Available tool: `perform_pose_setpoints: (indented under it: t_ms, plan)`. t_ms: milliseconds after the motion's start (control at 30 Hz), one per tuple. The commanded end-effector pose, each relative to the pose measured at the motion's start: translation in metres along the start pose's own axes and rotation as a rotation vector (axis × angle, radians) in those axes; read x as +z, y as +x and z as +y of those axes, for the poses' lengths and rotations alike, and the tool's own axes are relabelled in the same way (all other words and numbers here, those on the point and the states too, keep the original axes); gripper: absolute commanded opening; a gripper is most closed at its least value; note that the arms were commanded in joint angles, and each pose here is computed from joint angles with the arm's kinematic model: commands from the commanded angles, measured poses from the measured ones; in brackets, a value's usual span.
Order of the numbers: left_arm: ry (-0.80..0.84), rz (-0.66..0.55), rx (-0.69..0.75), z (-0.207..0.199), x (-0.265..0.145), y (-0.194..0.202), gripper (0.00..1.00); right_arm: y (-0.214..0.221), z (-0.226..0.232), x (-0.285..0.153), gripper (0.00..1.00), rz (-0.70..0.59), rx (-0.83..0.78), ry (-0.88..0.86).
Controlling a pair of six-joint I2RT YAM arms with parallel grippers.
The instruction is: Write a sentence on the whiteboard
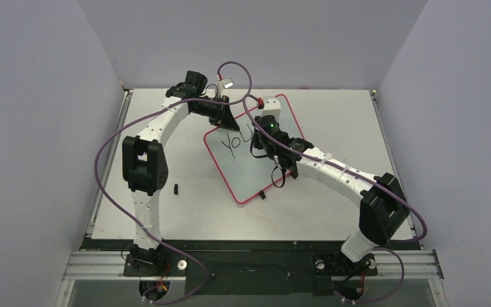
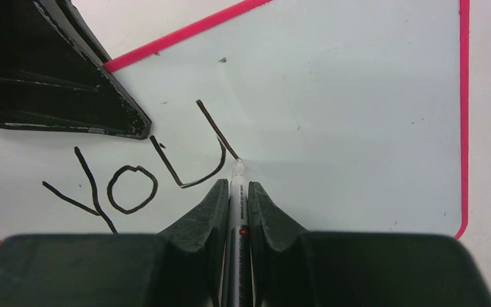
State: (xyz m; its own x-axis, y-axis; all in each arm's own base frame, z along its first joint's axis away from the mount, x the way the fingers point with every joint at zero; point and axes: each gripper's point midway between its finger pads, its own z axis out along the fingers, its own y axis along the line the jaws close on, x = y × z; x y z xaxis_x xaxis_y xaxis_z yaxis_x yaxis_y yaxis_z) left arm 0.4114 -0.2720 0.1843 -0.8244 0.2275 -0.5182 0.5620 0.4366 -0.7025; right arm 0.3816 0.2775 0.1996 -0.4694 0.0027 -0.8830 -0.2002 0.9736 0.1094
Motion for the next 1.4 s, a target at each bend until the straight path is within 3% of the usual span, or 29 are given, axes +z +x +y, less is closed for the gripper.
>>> perform_pose_setpoints:
  t_ms: [0,267,567,800,1367]
  plan:
    - [-0.04,-0.033,0.17,-0.027,-0.011,-0.017,0.0,0.019,-0.007,0.001,0.0,0.033,0.012,0.011]
    - [-0.042,-0.034,0.173,-0.029,-0.012,-0.018,0.0,0.005,-0.021,-0.012,0.0,-0.009,0.002,0.053]
    - [-0.044,-0.028,0.179,-0.029,-0.012,-0.017,0.0,-0.062,-0.054,-0.03,0.0,-0.128,0.129,0.026]
    - [-0.038,-0.022,0.192,-0.031,-0.01,-0.016,0.0,-0.077,-0.072,-0.012,0.0,-0.145,0.191,-0.017]
    - [-0.036,-0.022,0.203,-0.034,-0.01,-0.017,0.0,-0.093,-0.054,0.022,0.0,-0.168,0.248,-0.102]
